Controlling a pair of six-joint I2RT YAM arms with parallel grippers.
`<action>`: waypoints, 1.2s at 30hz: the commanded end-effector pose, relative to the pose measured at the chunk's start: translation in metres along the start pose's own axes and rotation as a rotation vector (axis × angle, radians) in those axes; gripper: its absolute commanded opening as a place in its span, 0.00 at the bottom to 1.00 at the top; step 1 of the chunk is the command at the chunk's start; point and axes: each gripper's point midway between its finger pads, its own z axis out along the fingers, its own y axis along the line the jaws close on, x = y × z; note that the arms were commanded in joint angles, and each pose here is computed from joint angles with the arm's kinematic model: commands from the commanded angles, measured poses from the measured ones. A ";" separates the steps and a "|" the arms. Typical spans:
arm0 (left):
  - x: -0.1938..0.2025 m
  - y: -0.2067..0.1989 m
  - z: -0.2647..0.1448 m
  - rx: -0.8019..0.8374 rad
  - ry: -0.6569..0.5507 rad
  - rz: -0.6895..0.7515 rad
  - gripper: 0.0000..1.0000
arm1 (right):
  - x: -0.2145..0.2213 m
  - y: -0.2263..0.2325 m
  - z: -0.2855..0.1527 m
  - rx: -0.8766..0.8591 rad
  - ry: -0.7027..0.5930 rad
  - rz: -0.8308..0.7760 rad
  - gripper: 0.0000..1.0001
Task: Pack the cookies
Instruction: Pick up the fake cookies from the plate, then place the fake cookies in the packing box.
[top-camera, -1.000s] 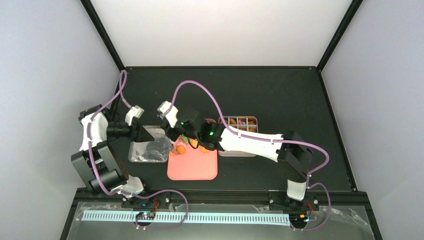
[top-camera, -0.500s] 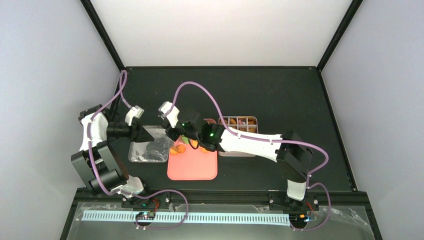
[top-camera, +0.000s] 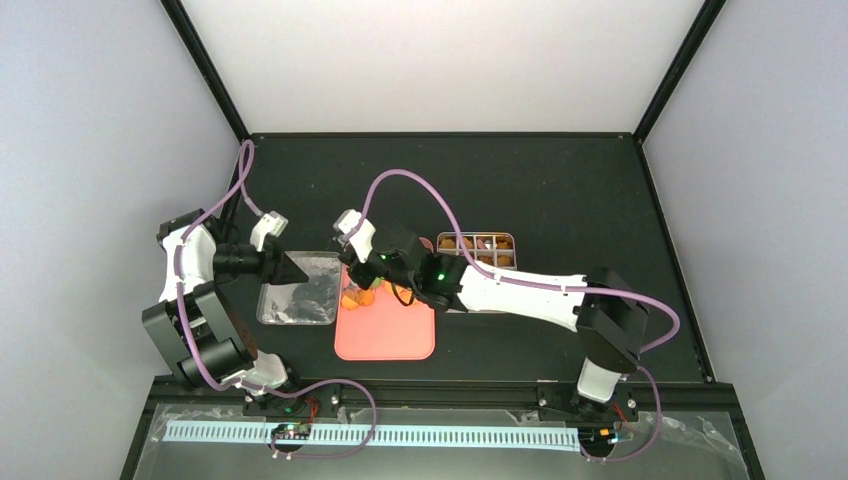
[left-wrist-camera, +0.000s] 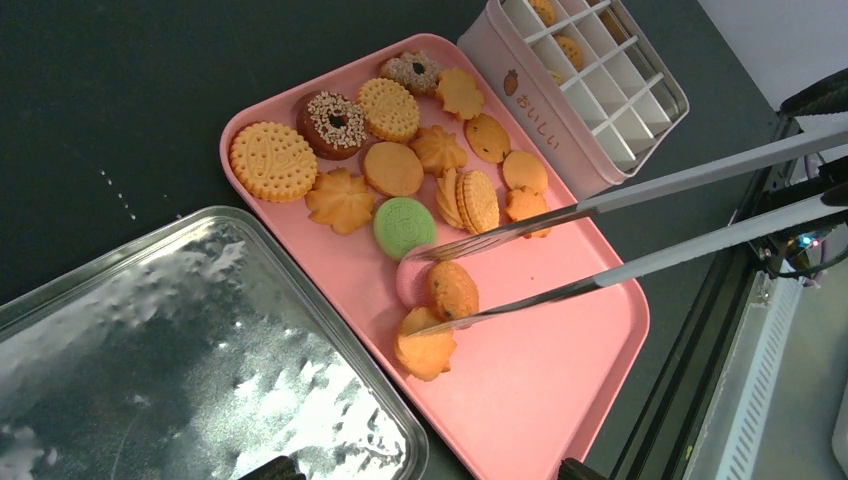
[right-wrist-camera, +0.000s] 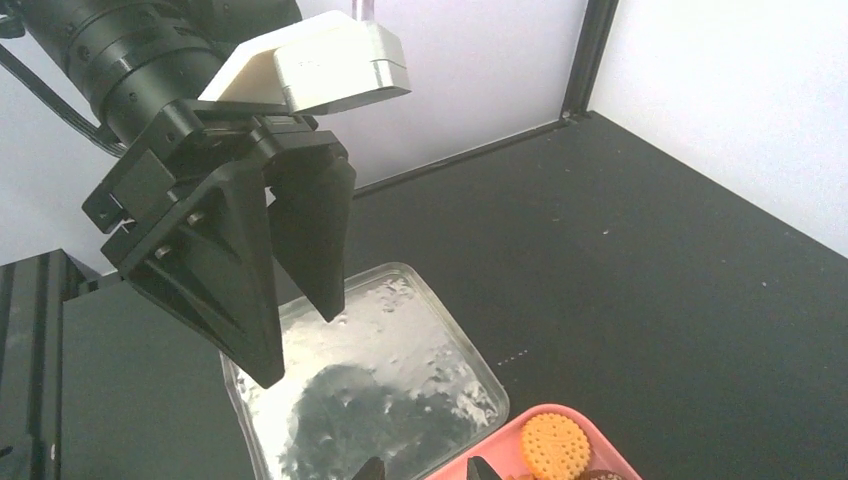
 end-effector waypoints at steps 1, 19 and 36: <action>-0.008 -0.003 -0.006 -0.006 -0.024 0.045 0.68 | -0.026 -0.009 -0.022 0.052 -0.057 0.011 0.03; -0.008 -0.004 -0.006 -0.001 -0.025 0.044 0.68 | -0.071 -0.075 -0.111 0.262 -0.188 0.034 0.01; -0.008 -0.004 -0.005 0.010 -0.029 0.041 0.68 | -0.004 -0.174 -0.184 0.564 -0.122 0.128 0.01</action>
